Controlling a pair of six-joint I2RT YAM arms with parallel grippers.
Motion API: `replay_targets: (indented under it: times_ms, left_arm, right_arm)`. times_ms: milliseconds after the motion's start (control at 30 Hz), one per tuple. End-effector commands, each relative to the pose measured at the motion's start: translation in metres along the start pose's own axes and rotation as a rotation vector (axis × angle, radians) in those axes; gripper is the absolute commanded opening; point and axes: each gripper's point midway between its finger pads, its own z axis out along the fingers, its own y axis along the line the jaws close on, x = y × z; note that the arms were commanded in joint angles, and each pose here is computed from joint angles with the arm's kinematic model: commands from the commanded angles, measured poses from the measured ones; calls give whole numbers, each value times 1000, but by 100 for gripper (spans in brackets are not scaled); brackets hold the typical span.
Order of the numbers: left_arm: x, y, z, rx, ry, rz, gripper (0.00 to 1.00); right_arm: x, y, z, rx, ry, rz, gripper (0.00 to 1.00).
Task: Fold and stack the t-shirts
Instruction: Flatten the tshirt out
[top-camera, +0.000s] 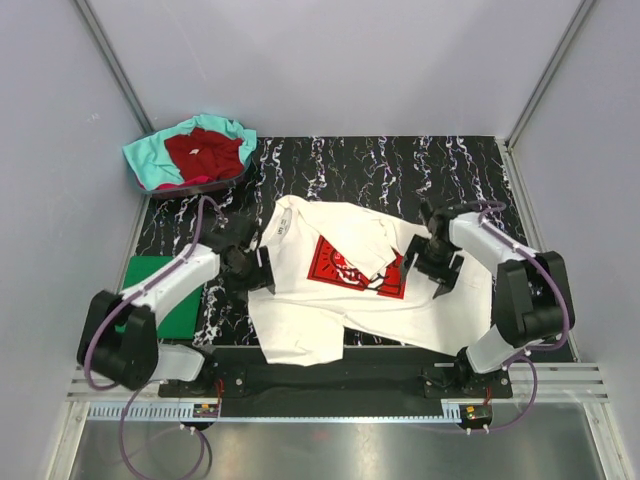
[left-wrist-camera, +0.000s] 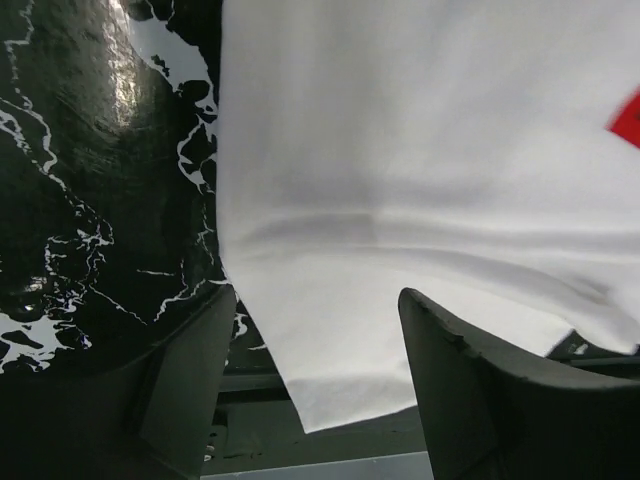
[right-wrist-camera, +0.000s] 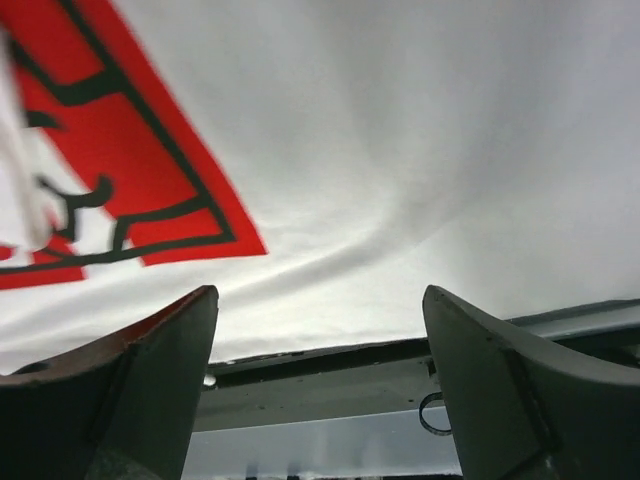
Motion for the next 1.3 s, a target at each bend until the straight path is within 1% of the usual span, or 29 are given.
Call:
replay_targets:
  times_ms: [0, 33, 67, 133, 167, 200, 267, 300, 333, 367, 400, 433, 467, 500, 533, 567, 600, 667, 700, 767, 800, 833, 867, 900, 933, 1033, 1167, 1267]
  left_arm:
    - [-36, -39, -59, 167, -225, 62, 74]
    - [-42, -52, -68, 206, -256, 91, 75]
    - [-63, -77, -90, 286, -340, 127, 75]
    - [-73, -111, -95, 354, -362, 203, 76]
    - [-95, -139, -117, 423, -447, 253, 75]
    - [-97, -158, -102, 420, -423, 297, 75]
    - [-115, -194, -106, 462, -476, 376, 70]
    - [-126, -219, -102, 481, -482, 416, 68]
    - [-121, -239, -99, 496, -483, 473, 65]
    - [-124, -253, -95, 495, -502, 523, 63]
    - [-124, -267, -74, 479, -478, 546, 61]
    - [-121, -290, -79, 508, -493, 579, 60]
    - [-120, -300, -75, 511, -483, 578, 60]
    - [-118, -308, -52, 491, -446, 581, 60]
    - [-111, -324, -54, 508, -448, 598, 60]
    - [-106, -329, -46, 498, -438, 598, 60]
    - [-94, -335, -28, 461, -426, 619, 60]
    - [-90, -341, -19, 398, -455, 623, 59]
    - [-76, -348, -7, 386, -438, 643, 56]
    - [-69, -358, -2, 385, -435, 632, 48]
    - [-59, -361, 11, 376, -413, 643, 44]
    - [-56, -363, 15, 365, -404, 640, 44]
    - [-58, -368, 12, 353, -411, 623, 44]
    - [-51, -370, 23, 337, -397, 635, 44]
    - [-50, -372, 24, 333, -403, 641, 43]
    - [-50, -374, 33, 284, -419, 651, 43]
    - [-56, -357, 41, 173, -431, 619, 35]
    - [-58, -348, 44, 133, -438, 612, 34]
  right_arm:
    - [-39, 15, -51, -72, -161, -9, 92]
    - [-57, 10, -64, -82, -184, 25, 92]
    - [-65, 8, -65, -97, -177, 50, 92]
    - [-85, -2, -67, -135, -189, 114, 91]
    - [-99, -15, -67, -146, -187, 174, 89]
    - [-106, -21, -67, -152, -188, 193, 86]
    - [-117, -29, -69, -189, -183, 246, 81]
    - [-120, -29, -71, -212, -186, 258, 79]
    - [-126, -26, -72, -239, -201, 260, 74]
    - [-129, -23, -73, -260, -201, 256, 72]
    - [-131, -20, -76, -276, -203, 240, 69]
    - [-136, -13, -77, -312, -212, 220, 62]
    - [-135, -2, -80, -373, -193, 200, 60]
    - [-138, -3, -80, -365, -204, 203, 60]
    - [-137, -8, -81, -336, -200, 216, 61]
    - [-140, -18, -80, -280, -220, 226, 61]
    - [-139, -25, -79, -254, -220, 235, 61]
    - [-139, -37, -77, -223, -220, 260, 61]
    - [-135, -43, -76, -206, -206, 273, 61]
    - [-133, -52, -74, -182, -205, 289, 60]
    - [-130, -54, -74, -174, -204, 281, 60]
    - [-128, -56, -73, -167, -206, 279, 60]
    - [-125, -58, -75, -161, -212, 277, 60]
    - [-123, -59, -75, -159, -209, 270, 60]
    - [-118, -60, -73, -156, -198, 270, 60]
    - [-110, -62, -73, -154, -195, 269, 60]
    - [-103, -64, -75, -162, -199, 265, 60]
    - [-99, -64, -74, -167, -193, 261, 60]
